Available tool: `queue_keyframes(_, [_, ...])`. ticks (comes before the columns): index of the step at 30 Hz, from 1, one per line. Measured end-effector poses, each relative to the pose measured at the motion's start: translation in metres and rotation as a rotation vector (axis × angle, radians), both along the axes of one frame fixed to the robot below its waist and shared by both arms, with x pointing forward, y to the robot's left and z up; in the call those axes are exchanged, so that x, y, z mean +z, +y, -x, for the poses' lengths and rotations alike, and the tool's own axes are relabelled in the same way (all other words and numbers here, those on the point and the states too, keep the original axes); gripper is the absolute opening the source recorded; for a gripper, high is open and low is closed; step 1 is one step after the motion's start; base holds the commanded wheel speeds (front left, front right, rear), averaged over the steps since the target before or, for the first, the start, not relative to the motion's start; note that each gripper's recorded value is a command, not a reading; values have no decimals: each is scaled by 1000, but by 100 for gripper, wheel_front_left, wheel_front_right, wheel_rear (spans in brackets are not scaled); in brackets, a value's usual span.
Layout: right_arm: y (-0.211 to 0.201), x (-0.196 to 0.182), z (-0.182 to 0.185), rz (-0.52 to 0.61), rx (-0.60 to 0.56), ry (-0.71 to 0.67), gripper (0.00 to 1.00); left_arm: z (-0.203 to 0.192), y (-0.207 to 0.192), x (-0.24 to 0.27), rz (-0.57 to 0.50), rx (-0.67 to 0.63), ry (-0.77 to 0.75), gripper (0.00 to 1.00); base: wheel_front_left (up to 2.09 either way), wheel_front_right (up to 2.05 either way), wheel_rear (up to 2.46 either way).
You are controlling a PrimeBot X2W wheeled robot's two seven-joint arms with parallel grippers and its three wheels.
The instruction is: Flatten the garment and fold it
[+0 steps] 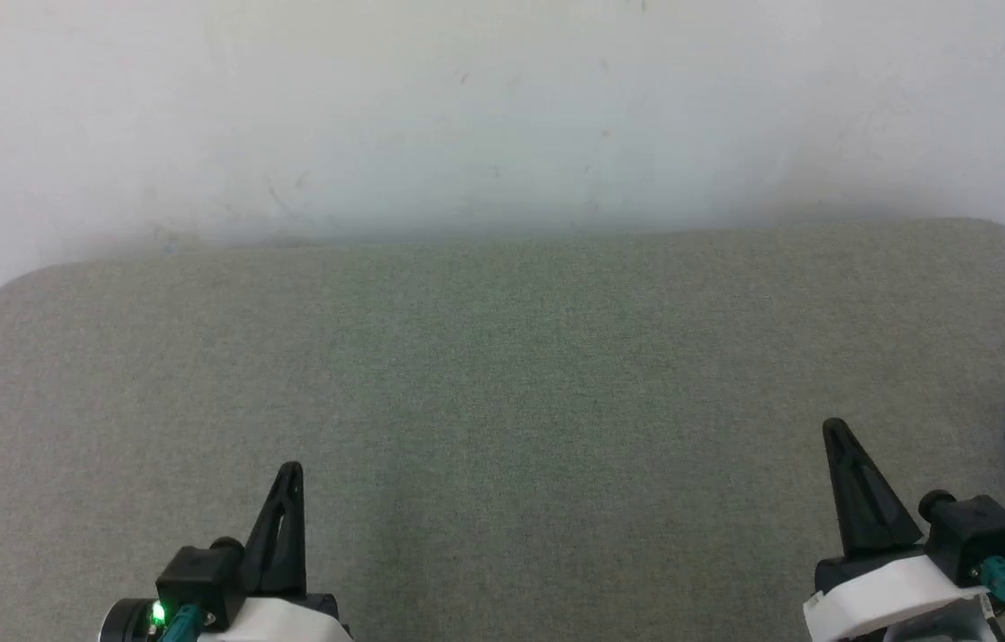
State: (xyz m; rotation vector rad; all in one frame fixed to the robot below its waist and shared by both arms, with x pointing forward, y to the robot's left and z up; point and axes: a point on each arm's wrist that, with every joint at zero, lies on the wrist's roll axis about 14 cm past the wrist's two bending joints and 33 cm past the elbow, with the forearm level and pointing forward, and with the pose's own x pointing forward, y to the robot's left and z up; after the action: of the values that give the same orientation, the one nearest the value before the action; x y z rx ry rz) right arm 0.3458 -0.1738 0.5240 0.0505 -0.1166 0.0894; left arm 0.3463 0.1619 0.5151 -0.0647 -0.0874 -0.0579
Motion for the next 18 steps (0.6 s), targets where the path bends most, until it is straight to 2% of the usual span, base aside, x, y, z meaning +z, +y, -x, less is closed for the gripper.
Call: queue_keyframes(18, [3,-1,-3,21,9,24,0,-3,2,-1,-19,4,23,0,0,0,0])
